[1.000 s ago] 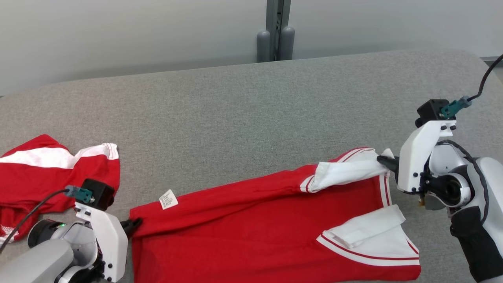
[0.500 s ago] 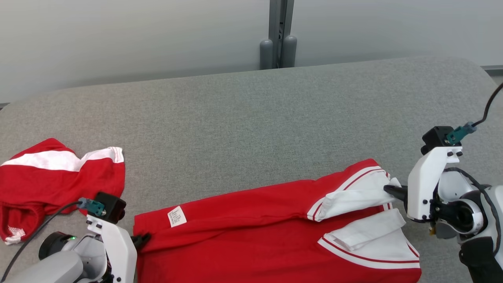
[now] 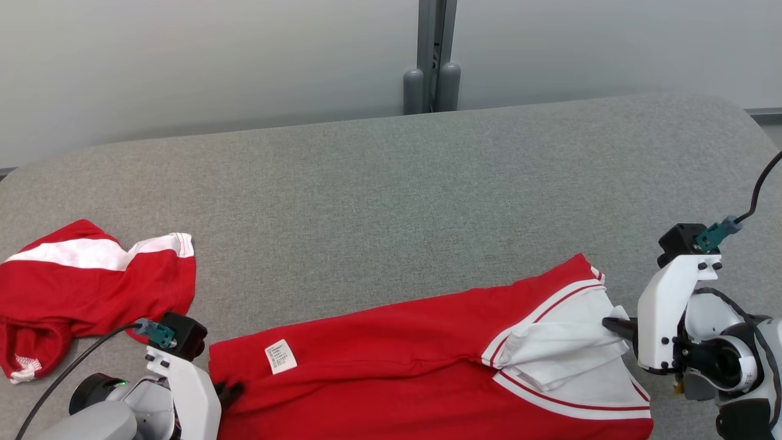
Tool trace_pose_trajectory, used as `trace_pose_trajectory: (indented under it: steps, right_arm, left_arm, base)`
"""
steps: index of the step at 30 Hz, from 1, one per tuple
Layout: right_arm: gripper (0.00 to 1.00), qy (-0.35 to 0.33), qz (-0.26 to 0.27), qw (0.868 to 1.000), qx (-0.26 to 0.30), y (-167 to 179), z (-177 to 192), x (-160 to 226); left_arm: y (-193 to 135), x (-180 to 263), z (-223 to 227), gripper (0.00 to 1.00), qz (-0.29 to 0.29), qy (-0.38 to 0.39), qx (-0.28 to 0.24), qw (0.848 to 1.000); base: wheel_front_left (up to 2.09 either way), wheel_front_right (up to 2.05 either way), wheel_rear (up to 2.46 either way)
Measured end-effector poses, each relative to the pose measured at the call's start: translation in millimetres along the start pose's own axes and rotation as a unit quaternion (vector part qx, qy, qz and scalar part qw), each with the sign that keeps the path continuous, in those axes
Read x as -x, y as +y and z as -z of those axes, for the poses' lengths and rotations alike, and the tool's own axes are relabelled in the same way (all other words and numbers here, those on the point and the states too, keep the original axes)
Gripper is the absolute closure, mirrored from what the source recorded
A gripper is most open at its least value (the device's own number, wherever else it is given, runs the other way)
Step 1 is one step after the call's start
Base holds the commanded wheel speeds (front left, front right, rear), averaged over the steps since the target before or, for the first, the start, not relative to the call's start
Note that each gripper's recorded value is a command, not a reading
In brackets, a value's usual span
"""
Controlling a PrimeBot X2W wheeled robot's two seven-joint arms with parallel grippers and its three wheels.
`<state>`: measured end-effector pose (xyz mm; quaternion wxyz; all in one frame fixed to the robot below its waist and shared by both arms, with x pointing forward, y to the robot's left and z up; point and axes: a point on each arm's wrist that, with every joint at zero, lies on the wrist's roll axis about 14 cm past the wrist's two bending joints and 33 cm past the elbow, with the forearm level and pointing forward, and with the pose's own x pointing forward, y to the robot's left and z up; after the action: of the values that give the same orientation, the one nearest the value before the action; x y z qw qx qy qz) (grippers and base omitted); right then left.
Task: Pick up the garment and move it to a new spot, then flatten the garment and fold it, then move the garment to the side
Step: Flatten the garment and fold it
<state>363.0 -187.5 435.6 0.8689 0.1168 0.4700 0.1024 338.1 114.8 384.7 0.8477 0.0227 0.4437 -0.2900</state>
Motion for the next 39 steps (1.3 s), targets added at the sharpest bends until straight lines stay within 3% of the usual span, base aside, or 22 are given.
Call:
trace_pose_trajectory:
  steps: [1,7,14,17,22,32,37,39]
  right_arm:
    - [0.0,0.001,0.0,1.0,0.0,0.2,0.4,0.5]
    - [0.0,0.002,-0.001,1.0,-0.007,1.4,3.9,2.7]
    - [0.0,-0.028,0.001,0.999,-0.016,-3.1,-2.3,14.4]
    - [0.0,-0.092,-0.006,0.995,-0.025,-2.4,-19.9,30.6]
    - [0.0,-0.133,-0.01,0.991,-0.032,-1.6,-22.4,43.1]
    - [0.0,-0.319,0.015,0.947,-0.035,-7.9,-59.5,75.9]
    - [0.0,-0.39,0.033,0.919,-0.043,-13.4,-56.2,70.8]
    - [0.0,-0.399,0.038,0.915,-0.051,-15.4,-49.1,63.3]
  left_arm:
    - [-0.2,0.0,0.5,0.0,0.0,0.002,0.0,1.0]
    - [0.0,1.0,0.8,0.0,-0.002,0.001,0.001,1.0]
    - [14.0,15.6,-23.4,0.0,-0.029,-0.061,0.013,0.998]
    - [30.3,36.1,-45.7,0.0,-0.067,-0.131,0.018,0.989]
    - [41.5,58.9,-63.0,0.0,-0.102,-0.205,0.034,0.973]
    - [57.0,98.9,-82.1,0.0,-0.156,-0.328,0.079,0.929]
    - [52.1,100.0,-80.5,0.0,-0.176,-0.353,0.099,0.913]
    - [54.3,104.0,-86.5,0.0,-0.187,-0.375,0.101,0.902]
  base:
    - [0.0,0.0,0.0]
    - [0.0,0.0,0.0]
    - [0.0,0.0,0.0]
    - [0.0,0.0,0.0]
    - [0.0,0.0,0.0]
    - [0.0,0.0,0.0]
    - [0.0,0.0,0.0]
    - [0.0,0.0,0.0]
